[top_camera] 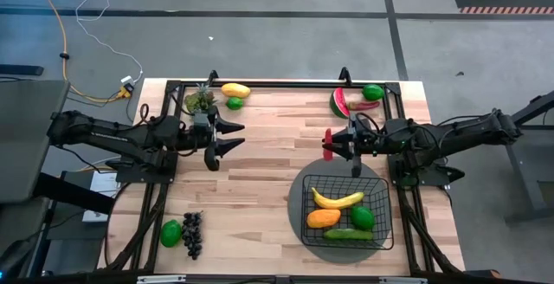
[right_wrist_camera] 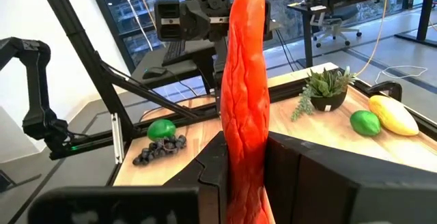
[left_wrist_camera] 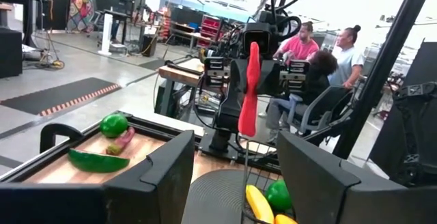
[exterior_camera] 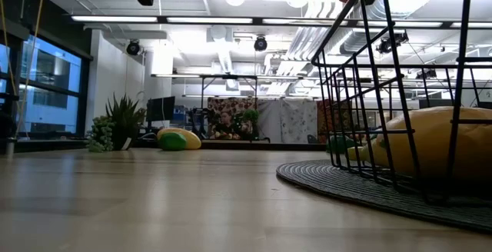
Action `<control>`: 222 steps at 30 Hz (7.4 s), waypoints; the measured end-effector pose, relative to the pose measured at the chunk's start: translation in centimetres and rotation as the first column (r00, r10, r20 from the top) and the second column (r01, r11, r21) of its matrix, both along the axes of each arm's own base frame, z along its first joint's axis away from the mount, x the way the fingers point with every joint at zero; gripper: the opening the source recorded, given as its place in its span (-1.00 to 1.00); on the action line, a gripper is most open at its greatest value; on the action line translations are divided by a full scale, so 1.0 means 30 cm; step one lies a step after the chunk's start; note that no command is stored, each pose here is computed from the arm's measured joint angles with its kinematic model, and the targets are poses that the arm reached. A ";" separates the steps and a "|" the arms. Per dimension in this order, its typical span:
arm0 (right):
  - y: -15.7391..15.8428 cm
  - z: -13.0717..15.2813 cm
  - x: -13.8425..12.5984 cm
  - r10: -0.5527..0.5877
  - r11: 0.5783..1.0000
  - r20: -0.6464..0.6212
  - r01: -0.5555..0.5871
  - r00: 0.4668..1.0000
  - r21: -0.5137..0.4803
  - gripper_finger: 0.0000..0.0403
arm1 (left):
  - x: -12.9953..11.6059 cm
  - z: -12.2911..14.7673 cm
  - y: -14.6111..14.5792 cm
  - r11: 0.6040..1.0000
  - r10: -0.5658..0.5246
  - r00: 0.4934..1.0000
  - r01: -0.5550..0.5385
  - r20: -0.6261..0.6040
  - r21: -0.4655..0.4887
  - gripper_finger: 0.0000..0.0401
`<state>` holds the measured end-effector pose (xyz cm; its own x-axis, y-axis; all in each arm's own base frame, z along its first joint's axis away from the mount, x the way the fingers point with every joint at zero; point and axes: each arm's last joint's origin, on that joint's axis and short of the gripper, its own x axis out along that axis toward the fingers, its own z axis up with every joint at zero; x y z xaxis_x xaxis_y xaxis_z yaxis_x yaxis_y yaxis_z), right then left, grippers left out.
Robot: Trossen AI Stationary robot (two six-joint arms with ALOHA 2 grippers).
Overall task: Build produce basket
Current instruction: Put the orange carrot into the black basket, then put the purple grapes into the black basket
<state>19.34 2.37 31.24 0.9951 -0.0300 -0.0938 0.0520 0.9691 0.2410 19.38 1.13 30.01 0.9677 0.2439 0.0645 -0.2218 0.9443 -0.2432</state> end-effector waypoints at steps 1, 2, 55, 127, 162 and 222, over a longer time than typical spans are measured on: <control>0.000 0.002 0.000 -0.001 1.000 0.005 0.001 1.000 0.016 -0.75 | 0.000 0.000 0.000 1.000 0.000 1.000 0.000 0.000 0.000 0.00; 0.000 0.007 0.001 -0.001 0.999 0.022 0.000 1.000 0.048 -0.75 | 0.000 0.000 0.000 1.000 0.000 1.000 0.000 0.000 0.000 0.00; 0.341 -0.422 0.138 0.095 0.987 -0.948 -0.156 0.304 0.048 -0.75 | -0.002 -0.002 0.008 0.996 0.084 0.996 -0.084 -0.013 0.020 0.00; -0.114 -0.133 -0.044 -0.131 0.985 0.018 0.128 0.991 0.115 -0.07 | -0.002 0.001 0.007 0.997 0.080 0.997 -0.080 -0.003 0.016 0.00; -0.111 -0.108 -0.040 -0.088 0.996 0.034 0.089 0.996 -0.023 -0.06 | 0.000 -0.011 0.004 0.999 0.049 0.998 -0.049 -0.034 -0.004 0.27; -0.109 -0.129 -0.041 -0.078 0.997 -0.034 0.078 0.996 -0.007 -0.06 | 0.053 -0.494 -0.439 0.807 -0.343 0.003 -0.512 -0.939 -0.296 0.10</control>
<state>18.09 -0.90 27.38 0.9860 -0.1082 -0.1270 0.1357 0.9630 0.2328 20.98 -12.03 15.19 -0.0660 -0.1041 -0.9924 -0.6928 0.7205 -0.0295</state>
